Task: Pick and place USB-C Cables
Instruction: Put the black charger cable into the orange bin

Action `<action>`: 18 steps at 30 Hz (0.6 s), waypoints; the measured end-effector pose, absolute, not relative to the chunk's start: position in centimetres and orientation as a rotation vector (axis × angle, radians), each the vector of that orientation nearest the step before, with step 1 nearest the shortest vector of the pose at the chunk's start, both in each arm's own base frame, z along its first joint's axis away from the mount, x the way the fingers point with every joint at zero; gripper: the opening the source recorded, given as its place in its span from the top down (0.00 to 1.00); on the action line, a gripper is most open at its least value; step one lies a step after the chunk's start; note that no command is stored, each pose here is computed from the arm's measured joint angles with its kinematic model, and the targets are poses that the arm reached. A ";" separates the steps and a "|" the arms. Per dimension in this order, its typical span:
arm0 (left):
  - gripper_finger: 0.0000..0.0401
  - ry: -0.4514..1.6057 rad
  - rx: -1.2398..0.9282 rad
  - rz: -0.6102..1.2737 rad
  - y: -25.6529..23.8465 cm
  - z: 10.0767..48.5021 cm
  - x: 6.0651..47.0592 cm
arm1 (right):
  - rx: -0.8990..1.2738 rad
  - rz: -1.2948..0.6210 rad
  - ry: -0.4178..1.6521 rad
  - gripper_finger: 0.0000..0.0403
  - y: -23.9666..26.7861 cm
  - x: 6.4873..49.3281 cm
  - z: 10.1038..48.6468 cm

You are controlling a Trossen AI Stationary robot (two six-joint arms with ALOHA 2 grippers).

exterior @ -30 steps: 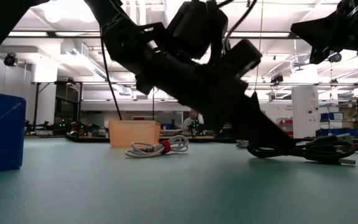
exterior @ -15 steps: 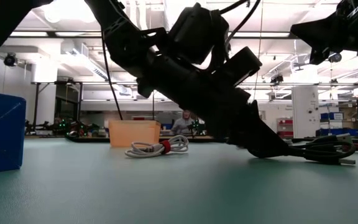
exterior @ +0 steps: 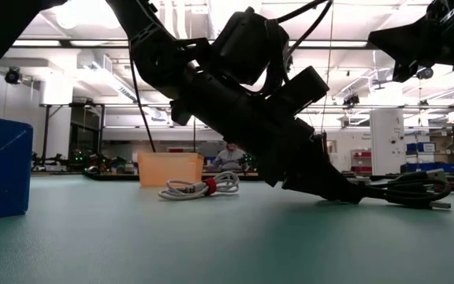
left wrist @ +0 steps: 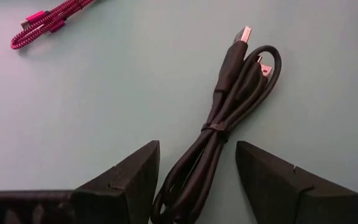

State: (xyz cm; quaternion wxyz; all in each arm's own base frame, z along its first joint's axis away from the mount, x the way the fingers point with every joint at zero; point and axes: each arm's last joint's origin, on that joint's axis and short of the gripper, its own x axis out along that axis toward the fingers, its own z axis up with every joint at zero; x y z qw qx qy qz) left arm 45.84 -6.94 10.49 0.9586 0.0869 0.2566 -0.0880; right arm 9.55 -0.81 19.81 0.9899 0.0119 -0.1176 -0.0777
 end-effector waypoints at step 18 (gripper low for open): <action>0.90 0.520 0.177 -0.175 -6.9 10.6 45.9 | 0.024 -0.156 -0.228 0.98 -0.8 9.6 19.7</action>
